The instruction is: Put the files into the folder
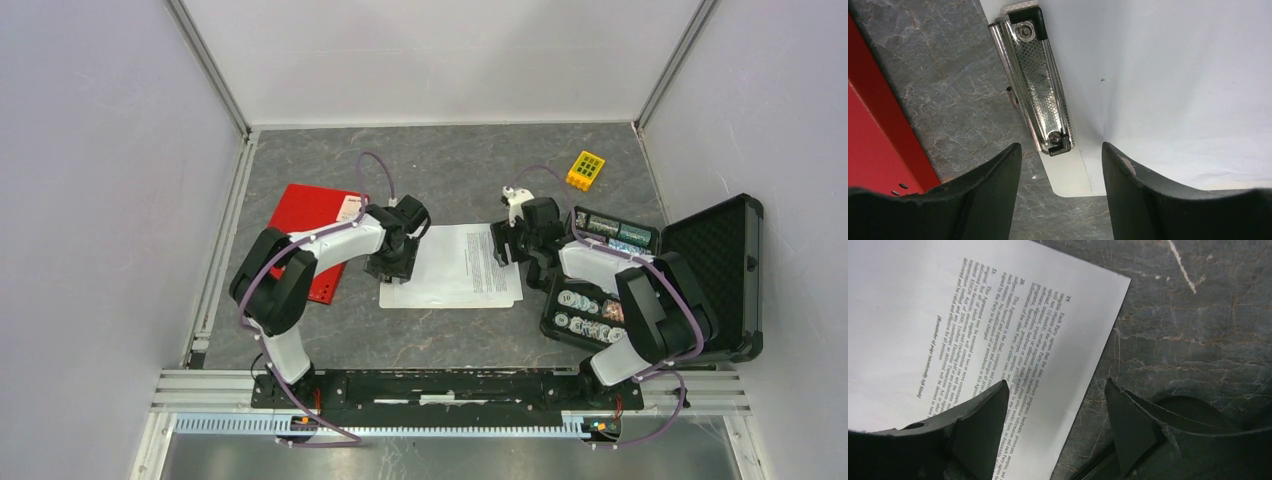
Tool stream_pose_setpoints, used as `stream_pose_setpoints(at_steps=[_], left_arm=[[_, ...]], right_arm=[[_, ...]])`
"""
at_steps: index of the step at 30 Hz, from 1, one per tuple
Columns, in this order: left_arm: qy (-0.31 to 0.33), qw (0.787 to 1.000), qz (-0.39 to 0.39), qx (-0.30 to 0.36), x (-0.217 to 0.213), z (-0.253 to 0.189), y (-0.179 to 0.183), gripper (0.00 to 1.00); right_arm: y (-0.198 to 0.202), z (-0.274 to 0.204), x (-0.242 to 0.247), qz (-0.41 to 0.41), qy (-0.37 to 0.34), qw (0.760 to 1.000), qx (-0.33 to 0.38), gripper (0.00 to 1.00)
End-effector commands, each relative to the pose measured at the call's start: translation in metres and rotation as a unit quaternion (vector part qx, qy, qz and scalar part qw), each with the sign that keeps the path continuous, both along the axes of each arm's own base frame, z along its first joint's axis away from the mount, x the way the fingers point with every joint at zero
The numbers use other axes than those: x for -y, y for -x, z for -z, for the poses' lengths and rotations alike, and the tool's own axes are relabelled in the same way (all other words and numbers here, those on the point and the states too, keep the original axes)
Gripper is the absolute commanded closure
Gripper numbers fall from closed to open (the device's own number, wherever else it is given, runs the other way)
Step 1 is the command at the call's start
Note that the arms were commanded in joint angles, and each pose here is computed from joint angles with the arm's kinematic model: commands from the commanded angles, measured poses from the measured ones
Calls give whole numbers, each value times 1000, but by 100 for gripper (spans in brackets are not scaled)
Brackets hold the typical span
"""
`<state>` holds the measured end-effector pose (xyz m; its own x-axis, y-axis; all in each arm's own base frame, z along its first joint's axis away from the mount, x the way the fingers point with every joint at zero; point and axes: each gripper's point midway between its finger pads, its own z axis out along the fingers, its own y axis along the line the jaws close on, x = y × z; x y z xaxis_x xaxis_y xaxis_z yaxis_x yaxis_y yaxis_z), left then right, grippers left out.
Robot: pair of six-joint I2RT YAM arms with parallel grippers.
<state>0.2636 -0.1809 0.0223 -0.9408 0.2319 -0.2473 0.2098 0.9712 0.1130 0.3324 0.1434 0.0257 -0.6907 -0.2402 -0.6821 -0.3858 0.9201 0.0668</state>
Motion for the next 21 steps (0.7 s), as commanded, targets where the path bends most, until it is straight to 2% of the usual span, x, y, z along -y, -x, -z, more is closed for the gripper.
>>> stream_pose_setpoints(at_steps=[1,10,21], left_arm=[[33,998,2,53,8,-38,-11,32],[98,988,3,121,19,-89,-25,30],[123,984,-44,120,-9,-71,-31,30]], right_arm=[[-32,-44,-15,1,-34,998,50,23],[-67,-58,-27,9,-36,997,70,27],[-101,-47,-42,-6,-30,998,60,26]])
